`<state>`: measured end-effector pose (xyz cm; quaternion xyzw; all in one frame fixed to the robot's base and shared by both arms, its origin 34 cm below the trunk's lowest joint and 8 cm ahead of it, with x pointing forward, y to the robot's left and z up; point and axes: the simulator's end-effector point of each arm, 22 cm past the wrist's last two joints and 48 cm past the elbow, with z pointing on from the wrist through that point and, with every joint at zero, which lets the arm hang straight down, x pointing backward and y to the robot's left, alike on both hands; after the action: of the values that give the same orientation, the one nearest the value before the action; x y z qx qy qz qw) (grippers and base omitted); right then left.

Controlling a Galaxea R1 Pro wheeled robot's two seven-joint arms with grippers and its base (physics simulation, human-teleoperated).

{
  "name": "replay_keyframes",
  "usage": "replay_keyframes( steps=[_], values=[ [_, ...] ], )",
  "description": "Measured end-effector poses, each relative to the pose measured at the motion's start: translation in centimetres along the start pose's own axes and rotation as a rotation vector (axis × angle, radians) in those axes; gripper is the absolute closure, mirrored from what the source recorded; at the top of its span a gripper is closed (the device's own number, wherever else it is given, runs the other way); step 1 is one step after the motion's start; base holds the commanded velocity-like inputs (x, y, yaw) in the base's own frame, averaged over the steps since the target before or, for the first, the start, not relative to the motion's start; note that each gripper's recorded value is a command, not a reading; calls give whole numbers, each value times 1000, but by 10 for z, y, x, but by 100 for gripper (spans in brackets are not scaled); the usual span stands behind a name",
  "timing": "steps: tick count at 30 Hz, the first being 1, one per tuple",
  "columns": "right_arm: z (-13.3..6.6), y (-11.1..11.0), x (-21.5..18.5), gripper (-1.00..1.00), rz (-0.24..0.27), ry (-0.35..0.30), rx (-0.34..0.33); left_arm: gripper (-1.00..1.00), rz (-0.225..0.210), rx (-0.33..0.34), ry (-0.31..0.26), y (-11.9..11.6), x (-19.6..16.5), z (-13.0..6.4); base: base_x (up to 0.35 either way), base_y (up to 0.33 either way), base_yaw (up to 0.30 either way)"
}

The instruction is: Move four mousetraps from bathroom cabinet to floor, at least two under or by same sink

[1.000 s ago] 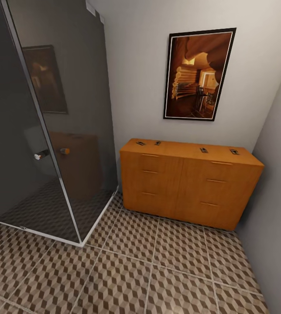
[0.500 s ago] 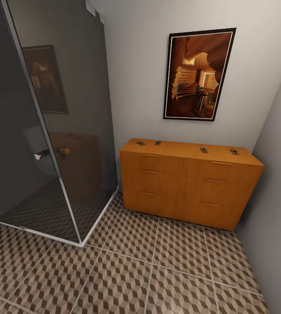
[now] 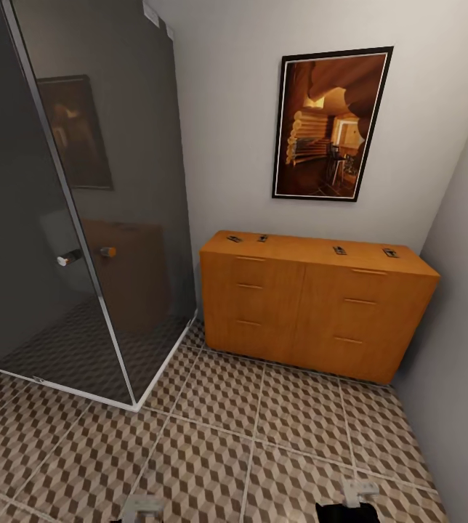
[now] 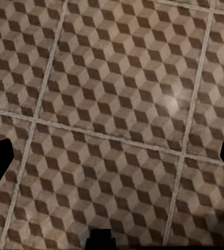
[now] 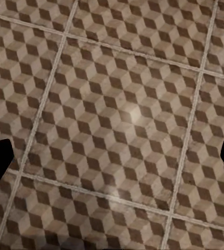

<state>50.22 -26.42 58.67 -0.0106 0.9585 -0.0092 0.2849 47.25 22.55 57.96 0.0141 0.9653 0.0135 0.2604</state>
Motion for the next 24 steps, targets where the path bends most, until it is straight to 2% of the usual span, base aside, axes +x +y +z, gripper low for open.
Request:
replay_keyframes(
  steps=[1,6,7,8,11,15,17,20,22,23,24],
  values=[
    [-4,0,-13,-100,-1,-22,0,-100,38,42,-39,-26,-29,-13,0,0,0],
    [-9,1,-31,-100,-3,-60,1,-100,66,78,-118,-48,-73,-35,0,0,0],
    [-27,2,-80,-100,-2,-165,0,-100,66,108,-135,-66,-116,-50,0,0,0],
    [-37,2,-101,-100,-3,-208,1,-100,69,108,-160,-68,-143,-55,0,0,0],
    [-46,2,-116,-100,-4,-230,2,-100,72,111,-165,-70,-163,-58,0,0,0],
    [-60,0,-161,-100,-5,-248,6,-100,63,137,-221,-87,-211,-71,0,0,0],
    [-68,-1,-201,-100,-4,-278,9,-100,70,148,-269,-95,-245,-81,0,0,0],
    [-89,-1,-283,-100,3,-339,7,-100,105,164,-373,-110,-314,-106,0,0,0],
    [-100,1,-317,-100,7,-358,2,-100,120,167,-404,-114,-342,-118,0,0,0],
    [-112,4,-350,-100,11,-357,-7,-100,136,169,-419,-116,-372,-132,0,0,0],
    [-120,5,-371,-100,12,-373,-9,-100,142,167,-431,-116,-386,-140,0,0,0]
  ],
)
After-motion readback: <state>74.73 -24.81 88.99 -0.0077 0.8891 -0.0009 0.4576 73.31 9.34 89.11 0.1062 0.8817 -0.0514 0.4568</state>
